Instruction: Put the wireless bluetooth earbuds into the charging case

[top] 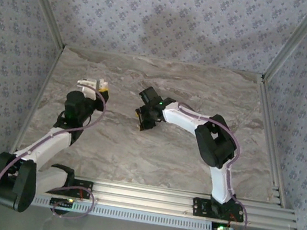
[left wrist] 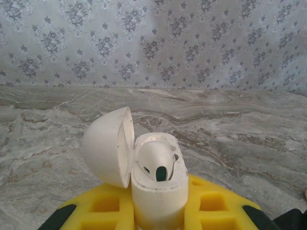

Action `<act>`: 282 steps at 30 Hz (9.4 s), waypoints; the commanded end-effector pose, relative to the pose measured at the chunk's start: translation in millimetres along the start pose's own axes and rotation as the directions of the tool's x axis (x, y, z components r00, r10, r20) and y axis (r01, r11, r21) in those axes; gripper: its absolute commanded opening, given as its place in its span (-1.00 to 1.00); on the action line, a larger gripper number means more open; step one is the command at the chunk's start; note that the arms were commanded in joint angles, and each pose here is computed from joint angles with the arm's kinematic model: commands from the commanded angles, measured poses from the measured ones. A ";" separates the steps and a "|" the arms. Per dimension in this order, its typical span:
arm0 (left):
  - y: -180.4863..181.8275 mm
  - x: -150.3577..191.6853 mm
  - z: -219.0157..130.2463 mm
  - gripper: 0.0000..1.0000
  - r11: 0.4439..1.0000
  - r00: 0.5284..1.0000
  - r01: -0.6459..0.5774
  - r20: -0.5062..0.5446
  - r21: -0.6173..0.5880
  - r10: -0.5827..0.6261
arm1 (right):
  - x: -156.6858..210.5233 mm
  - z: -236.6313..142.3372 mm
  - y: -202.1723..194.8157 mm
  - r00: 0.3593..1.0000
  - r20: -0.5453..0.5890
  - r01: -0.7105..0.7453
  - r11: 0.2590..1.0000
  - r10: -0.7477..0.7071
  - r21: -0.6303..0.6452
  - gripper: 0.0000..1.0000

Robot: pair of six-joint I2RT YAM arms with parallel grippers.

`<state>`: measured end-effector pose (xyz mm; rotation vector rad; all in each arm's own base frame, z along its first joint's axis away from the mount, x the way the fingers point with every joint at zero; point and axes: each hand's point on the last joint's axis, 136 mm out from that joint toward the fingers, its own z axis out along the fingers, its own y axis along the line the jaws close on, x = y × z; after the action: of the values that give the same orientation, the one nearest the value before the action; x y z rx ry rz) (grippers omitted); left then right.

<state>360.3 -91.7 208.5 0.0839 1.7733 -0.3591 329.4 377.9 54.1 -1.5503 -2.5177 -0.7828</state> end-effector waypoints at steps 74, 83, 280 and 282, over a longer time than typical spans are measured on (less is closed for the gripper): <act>2.4 -5.4 1.5 -0.69 1.000 1.000 -0.018 0.013 0.026 0.017 | -67.9 -76.8 -102.4 0.851 -0.224 0.524 0.736 -0.475 0.428 -0.67; -2.8 -8.6 -1.3 -0.69 0.999 1.000 -0.024 0.021 0.040 0.023 | -75.6 -79.0 -120.7 0.567 -0.457 0.810 0.363 -0.685 0.460 -0.66; -195.3 81.9 -31.8 -0.70 0.527 0.922 -0.195 -0.028 0.827 0.385 | -84.3 -183.1 -15.5 0.158 0.394 0.931 0.270 -0.905 0.246 -0.66; -201.9 82.7 -34.1 -0.70 0.488 0.918 -0.195 -0.016 0.851 0.396 | -80.2 -191.1 -9.2 0.105 0.419 0.943 0.225 -0.902 0.247 -0.66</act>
<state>271.9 -271.8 165.2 1.0455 1.6799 -0.8960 316.5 222.8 174.1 0.0600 -3.7198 -0.5514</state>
